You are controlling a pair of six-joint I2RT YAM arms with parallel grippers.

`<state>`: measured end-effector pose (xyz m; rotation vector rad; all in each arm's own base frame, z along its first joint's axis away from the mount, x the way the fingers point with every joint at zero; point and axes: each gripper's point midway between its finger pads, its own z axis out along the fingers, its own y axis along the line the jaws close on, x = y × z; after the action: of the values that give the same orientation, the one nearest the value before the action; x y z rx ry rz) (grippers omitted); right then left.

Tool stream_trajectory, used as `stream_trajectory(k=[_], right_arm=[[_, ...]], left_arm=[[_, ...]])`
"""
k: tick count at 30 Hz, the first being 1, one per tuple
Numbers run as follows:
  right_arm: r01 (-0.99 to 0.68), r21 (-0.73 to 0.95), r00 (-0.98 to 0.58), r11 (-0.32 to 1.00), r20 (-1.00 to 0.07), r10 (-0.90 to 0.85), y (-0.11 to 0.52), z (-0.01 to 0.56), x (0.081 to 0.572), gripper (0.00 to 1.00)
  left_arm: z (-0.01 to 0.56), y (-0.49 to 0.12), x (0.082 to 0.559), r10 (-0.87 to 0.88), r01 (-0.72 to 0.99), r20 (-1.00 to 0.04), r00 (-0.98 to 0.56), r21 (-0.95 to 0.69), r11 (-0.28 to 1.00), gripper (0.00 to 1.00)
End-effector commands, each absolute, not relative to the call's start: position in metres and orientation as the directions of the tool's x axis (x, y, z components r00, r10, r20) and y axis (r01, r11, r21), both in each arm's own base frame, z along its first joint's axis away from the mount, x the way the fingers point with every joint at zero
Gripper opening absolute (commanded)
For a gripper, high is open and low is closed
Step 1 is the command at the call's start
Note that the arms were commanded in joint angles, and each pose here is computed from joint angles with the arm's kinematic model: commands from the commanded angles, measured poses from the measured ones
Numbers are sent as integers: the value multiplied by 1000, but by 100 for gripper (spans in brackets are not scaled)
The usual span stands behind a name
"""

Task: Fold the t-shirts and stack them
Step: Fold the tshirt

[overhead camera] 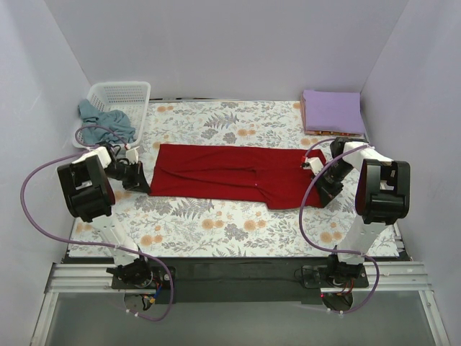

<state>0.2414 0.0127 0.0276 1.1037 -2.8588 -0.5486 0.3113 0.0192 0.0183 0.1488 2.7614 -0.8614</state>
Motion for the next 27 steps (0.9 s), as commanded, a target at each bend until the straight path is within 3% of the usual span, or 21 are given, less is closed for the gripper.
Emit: stream_trajectory(k=[1, 4, 5, 6, 9, 13, 17, 19, 23, 27], right_arm=[[-634, 343, -758, 693, -99, -645, 14, 36, 239, 1], [-622, 355, -764, 698, -78, -640, 13, 38, 235, 3], [-614, 367, -768, 699, -71, -637, 13, 42, 231, 9], [-614, 371, -771, 697, -91, -630, 15, 49, 231, 24], [-625, 356, -771, 694, -141, -622, 15, 71, 235, 45], [-621, 357, -780, 698, -183, -599, 16, 90, 242, 48], [-553, 425, -829, 716, -195, -525, 28, 93, 242, 49], [-506, 482, -857, 716, -189, -479, 37, 91, 242, 50], [-407, 565, -906, 717, -147, -398, 47, 82, 246, 50], [-343, 595, -931, 727, -111, -348, 46, 74, 252, 47]], left_arm=[[23, 29, 317, 34, 188, -302, -953, -497, 847, 0], [35, 29, 324, 45, 218, -340, -939, -492, 843, 5], [45, 29, 328, 61, 258, -383, -922, -489, 833, 14], [56, 26, 333, 72, 298, -431, -900, -487, 821, 19], [111, 13, 348, 101, 453, -624, -775, -436, 777, 36], [161, -20, 355, 148, 622, -772, -618, -365, 692, 54], [184, -102, 335, 253, 813, -866, -432, -252, 525, 56], [195, -132, 329, 314, 879, -913, -259, -89, 468, 58], [170, -210, 287, 424, 964, -906, 12, 123, 235, 58], [152, -279, 250, 434, 977, -883, 177, 212, 32, 57]])
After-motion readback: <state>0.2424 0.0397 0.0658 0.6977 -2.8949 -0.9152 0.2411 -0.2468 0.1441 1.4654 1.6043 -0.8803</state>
